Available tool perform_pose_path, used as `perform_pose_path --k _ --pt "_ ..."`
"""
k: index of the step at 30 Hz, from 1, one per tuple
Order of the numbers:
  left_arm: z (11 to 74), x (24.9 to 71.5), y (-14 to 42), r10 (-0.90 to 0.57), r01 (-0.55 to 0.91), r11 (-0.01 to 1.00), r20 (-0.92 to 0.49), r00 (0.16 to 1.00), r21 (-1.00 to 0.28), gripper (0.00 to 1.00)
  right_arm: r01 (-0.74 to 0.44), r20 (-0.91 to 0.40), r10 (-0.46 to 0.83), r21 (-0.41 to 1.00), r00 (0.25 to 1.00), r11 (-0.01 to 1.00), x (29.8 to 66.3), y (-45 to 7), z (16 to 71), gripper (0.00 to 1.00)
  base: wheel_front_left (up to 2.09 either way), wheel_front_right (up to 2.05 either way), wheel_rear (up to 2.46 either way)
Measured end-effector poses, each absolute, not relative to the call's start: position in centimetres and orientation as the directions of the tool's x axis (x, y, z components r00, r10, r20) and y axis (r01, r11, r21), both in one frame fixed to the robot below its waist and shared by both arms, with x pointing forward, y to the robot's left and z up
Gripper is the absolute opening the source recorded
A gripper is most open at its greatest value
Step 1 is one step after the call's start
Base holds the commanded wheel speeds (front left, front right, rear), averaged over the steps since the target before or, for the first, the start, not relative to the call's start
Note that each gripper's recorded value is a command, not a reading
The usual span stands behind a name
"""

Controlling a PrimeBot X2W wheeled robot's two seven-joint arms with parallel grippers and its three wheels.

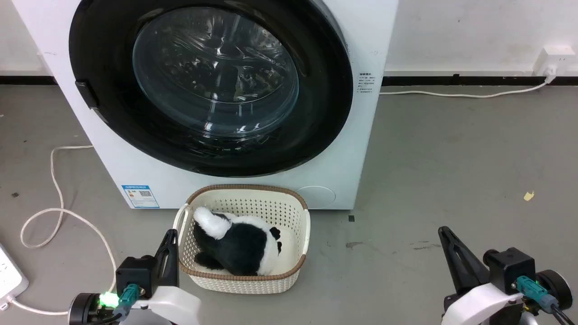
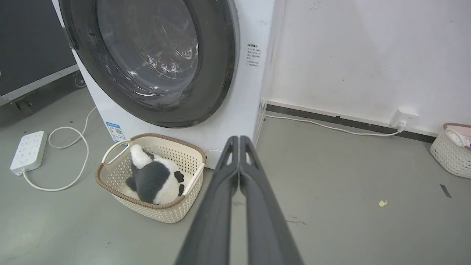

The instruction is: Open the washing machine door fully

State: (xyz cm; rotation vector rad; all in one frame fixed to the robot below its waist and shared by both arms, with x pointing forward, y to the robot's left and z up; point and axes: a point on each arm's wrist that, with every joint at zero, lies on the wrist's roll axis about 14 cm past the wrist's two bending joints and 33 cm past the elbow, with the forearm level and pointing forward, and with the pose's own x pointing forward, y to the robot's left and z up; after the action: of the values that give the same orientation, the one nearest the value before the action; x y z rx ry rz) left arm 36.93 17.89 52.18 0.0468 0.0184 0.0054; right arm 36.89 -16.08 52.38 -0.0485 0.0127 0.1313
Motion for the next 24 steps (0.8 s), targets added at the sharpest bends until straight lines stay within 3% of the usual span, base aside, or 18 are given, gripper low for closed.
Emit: perform_pose_path --k 24 --pt "52.18 36.93 17.91 0.006 -0.005 0.999 -0.018 1.000 0.047 0.00 -0.132 -0.016 0.131 -0.047 0.991 0.990 36.89 -16.07 52.38 0.00 0.00 0.00 0.00"
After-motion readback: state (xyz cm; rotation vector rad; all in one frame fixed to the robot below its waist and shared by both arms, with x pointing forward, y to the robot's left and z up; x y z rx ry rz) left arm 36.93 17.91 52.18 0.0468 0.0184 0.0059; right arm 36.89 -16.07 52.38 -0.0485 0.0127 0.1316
